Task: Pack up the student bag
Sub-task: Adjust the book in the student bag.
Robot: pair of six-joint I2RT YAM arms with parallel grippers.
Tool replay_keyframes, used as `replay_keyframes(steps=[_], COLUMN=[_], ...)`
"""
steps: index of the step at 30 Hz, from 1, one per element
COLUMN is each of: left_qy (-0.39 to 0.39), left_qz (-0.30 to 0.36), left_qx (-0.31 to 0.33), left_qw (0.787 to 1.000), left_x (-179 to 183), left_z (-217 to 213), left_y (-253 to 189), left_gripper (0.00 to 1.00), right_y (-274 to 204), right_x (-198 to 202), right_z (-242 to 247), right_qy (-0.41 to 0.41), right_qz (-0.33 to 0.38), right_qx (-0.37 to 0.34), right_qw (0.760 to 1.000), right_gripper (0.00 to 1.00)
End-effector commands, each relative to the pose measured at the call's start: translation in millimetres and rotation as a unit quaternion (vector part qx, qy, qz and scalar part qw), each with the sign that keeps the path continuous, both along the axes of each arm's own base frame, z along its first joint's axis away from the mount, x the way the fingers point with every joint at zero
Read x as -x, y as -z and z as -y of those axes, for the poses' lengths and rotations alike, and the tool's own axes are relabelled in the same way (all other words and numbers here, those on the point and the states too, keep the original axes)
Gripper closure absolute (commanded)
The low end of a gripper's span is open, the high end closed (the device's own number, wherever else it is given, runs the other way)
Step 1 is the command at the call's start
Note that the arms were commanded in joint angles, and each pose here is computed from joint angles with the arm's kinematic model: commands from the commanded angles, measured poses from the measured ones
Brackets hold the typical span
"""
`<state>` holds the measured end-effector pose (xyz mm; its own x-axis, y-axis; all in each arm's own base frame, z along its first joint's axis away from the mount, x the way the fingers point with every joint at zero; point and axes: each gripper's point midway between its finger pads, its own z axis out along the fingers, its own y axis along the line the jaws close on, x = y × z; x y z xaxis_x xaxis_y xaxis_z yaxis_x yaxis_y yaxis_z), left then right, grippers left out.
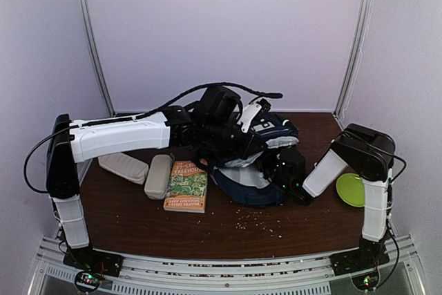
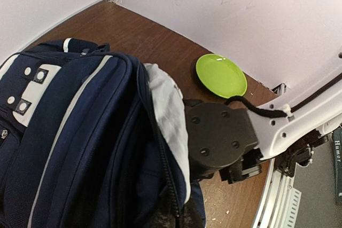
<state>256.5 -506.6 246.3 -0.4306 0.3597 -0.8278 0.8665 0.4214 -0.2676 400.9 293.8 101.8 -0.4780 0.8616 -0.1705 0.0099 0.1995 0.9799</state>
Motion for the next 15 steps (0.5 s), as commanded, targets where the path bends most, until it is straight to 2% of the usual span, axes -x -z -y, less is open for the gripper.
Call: replay_keyframes(steps=[1,2,5,8,11,15], left_qy=[0.068,0.068,0.061,0.05,0.022,-0.025], left_qz=[0.022,0.021,0.025,0.035,0.044,0.031], left_qx=[0.143,0.141,0.138,0.136,0.129,0.133], left_qw=[0.987,0.987,0.988,0.989,0.99,0.99], left_x=[24.8,23.8,20.3,15.0,1.5,-23.7], left_z=[33.5,35.1,36.4,35.1,30.3,17.6], left_y=[-79.8,-77.5,-74.9,-76.2,-76.0,-76.3], left_gripper=[1.0,1.0,1.0,1.0,1.0,1.0], right_y=[13.4,14.0,13.7,10.0,5.6,-0.2], right_x=[-17.7,-17.5,-12.2,-2.5,10.7,30.1], right_z=[-25.6,-33.0,-40.3,-39.3,-34.2,-19.2], right_qy=[-0.018,-0.034,-0.06,-0.079,-0.094,-0.094], right_qz=[-0.038,-0.041,-0.042,-0.04,-0.041,-0.042], right_qx=[0.011,0.017,0.015,0.013,0.024,0.024], right_qw=[0.999,0.998,0.997,0.996,0.994,0.994], right_gripper=[1.0,0.94,0.65,0.47,0.38,0.32])
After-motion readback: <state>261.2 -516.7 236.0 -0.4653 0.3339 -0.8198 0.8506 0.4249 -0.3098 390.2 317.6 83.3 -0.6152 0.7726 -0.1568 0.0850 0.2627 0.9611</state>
